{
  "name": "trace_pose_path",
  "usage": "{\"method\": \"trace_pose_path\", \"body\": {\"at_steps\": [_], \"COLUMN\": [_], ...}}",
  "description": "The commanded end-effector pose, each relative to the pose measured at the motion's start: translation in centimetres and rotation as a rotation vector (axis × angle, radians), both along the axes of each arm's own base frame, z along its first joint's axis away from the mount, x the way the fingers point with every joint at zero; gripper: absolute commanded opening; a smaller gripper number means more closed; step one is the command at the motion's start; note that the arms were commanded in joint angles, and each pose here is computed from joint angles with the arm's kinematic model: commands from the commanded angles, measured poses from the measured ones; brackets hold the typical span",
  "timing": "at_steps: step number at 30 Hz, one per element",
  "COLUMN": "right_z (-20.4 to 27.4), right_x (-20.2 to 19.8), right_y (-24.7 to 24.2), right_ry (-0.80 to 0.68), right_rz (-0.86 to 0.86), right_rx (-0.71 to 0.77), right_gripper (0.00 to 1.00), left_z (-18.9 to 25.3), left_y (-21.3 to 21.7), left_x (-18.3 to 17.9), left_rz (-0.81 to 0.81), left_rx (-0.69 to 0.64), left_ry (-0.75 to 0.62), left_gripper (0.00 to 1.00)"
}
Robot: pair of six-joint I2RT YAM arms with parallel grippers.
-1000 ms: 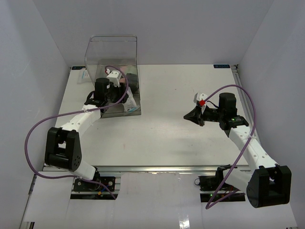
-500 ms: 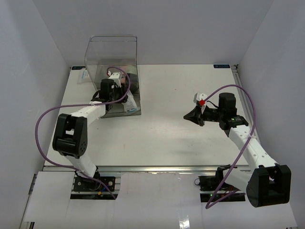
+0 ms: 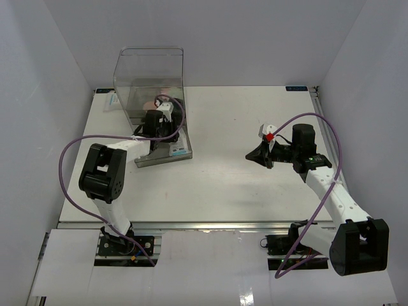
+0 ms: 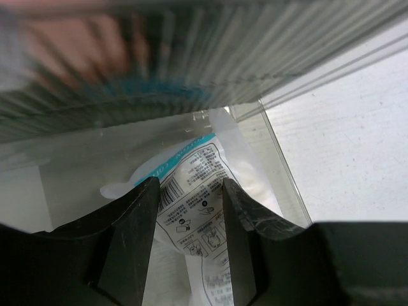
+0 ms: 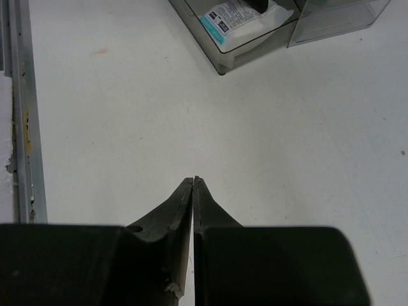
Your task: Organize the makeup
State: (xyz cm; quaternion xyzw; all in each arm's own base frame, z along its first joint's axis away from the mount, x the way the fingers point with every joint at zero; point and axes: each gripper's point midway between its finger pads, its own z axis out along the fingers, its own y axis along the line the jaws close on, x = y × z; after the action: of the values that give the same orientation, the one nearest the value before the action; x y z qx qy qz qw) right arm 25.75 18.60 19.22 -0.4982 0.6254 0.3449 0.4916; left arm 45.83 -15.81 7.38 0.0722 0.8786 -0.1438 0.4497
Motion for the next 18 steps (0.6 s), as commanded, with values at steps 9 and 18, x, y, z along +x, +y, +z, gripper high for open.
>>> {"method": "trace_pose_path", "body": {"at_steps": [9,18], "right_z": [-0.1,-0.1], "right_x": [0.1,0.1], "right_y": [0.0,0.0], "right_ry": [-0.008,-0.007], "right_rz": [0.005,0.007], "right_rx": [0.003,0.004], "right_gripper": [0.08,0.09], "left_z": [2.4,10.9], "left_y": [-1.6,-0.6], "left_x": [0.8,0.1], "left_rz": [-0.01,0.018], "left_rx": [-0.013,-0.036], "left_ry": [-0.07,-0.245], "left_gripper": [0.56,0.62]}}
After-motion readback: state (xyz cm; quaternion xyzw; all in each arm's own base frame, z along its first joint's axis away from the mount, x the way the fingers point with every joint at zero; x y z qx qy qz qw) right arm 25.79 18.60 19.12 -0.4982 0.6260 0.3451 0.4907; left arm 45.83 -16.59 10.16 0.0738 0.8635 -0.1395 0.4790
